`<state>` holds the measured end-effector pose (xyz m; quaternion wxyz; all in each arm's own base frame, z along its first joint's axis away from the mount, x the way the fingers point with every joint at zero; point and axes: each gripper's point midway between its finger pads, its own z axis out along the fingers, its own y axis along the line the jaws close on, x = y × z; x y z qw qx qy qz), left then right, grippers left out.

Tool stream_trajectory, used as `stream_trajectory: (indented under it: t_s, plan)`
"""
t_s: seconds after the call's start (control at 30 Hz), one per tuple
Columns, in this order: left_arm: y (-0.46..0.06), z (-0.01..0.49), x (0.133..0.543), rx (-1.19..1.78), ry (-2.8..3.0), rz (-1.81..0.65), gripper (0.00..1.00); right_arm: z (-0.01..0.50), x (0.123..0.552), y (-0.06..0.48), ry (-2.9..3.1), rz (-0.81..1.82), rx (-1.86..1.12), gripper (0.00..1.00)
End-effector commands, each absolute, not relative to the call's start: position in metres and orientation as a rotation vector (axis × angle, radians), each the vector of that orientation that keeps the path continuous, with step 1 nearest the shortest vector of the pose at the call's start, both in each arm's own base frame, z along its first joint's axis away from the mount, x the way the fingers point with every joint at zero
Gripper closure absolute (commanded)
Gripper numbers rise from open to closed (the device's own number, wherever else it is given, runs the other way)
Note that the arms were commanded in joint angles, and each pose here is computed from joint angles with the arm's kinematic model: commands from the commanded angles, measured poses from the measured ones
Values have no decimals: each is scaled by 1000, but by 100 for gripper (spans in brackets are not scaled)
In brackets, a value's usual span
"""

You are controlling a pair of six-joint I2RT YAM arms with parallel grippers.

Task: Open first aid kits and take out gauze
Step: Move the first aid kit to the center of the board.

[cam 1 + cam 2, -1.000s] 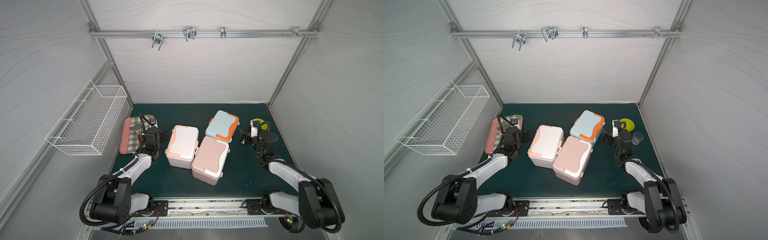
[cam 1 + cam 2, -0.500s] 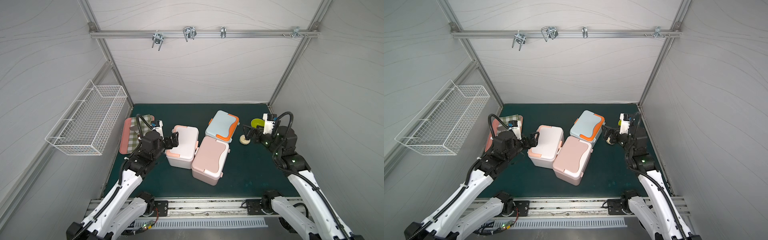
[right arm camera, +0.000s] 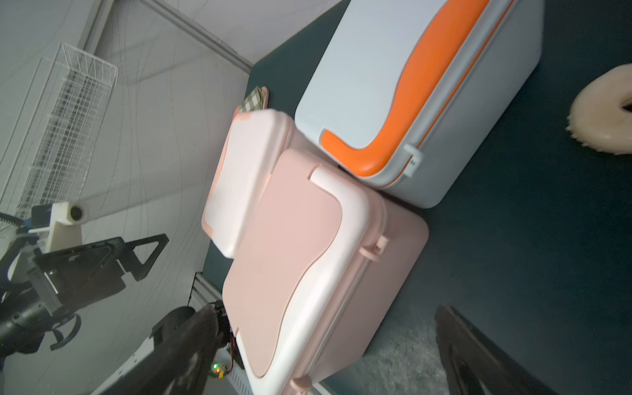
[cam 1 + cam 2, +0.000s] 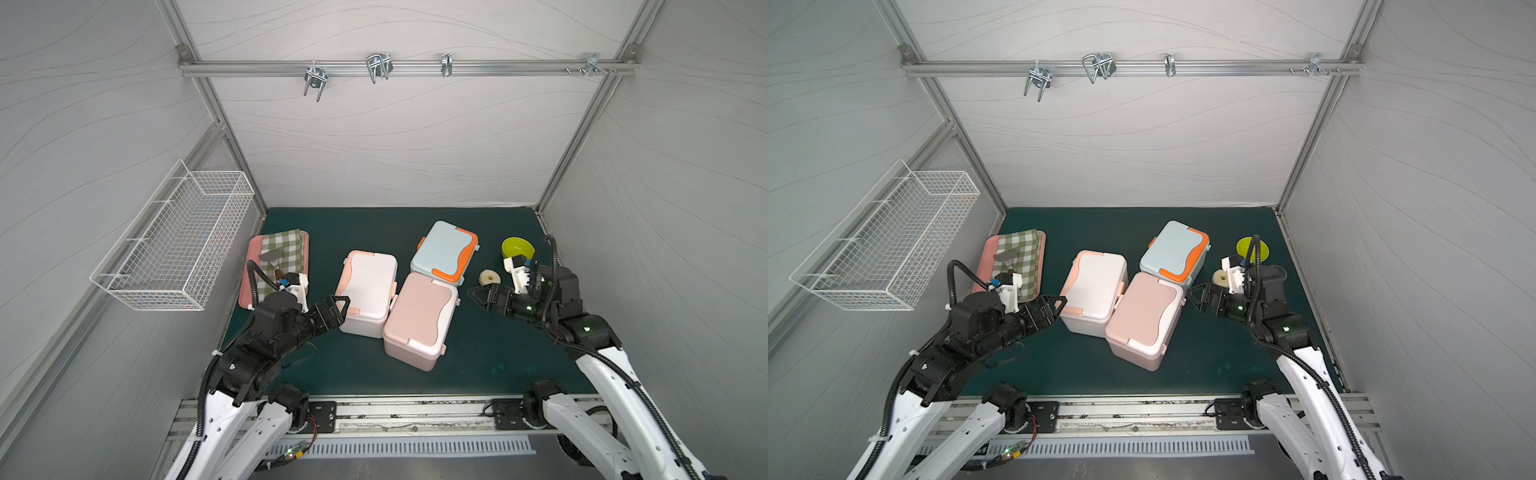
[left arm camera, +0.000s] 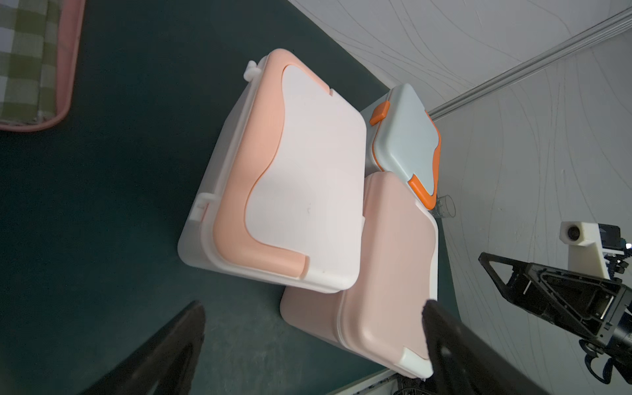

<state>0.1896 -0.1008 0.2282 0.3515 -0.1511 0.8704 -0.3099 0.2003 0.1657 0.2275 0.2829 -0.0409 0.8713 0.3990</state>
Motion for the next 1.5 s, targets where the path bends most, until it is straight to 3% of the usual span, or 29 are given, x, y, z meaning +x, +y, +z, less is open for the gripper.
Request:
stream_trajectory:
  t_s: [0.0, 0.23, 0.53, 0.97, 1.27, 1.47]
  plan:
    - [-98, 211, 169, -507, 2345, -832, 1, 203, 179, 171, 2483, 1041, -102, 2]
    - [-125, 170, 150, -528, 2527, -993, 2, 188, 157, 189, 2585, 1007, -216, 3]
    - [-158, 154, 169, -508, 2543, -1055, 2, 177, 152, 200, 2620, 1010, -272, 3]
    - [-201, 157, 259, -391, 2489, -973, 1, 172, 173, 188, 2645, 841, -197, 2]
    - [-207, 164, 348, -360, 2485, -899, 1, 196, 247, 178, 2555, 855, -18, 1]
    - [-162, 151, 387, -465, 2483, -765, 1, 190, 311, 176, 2549, 881, 98, 1]
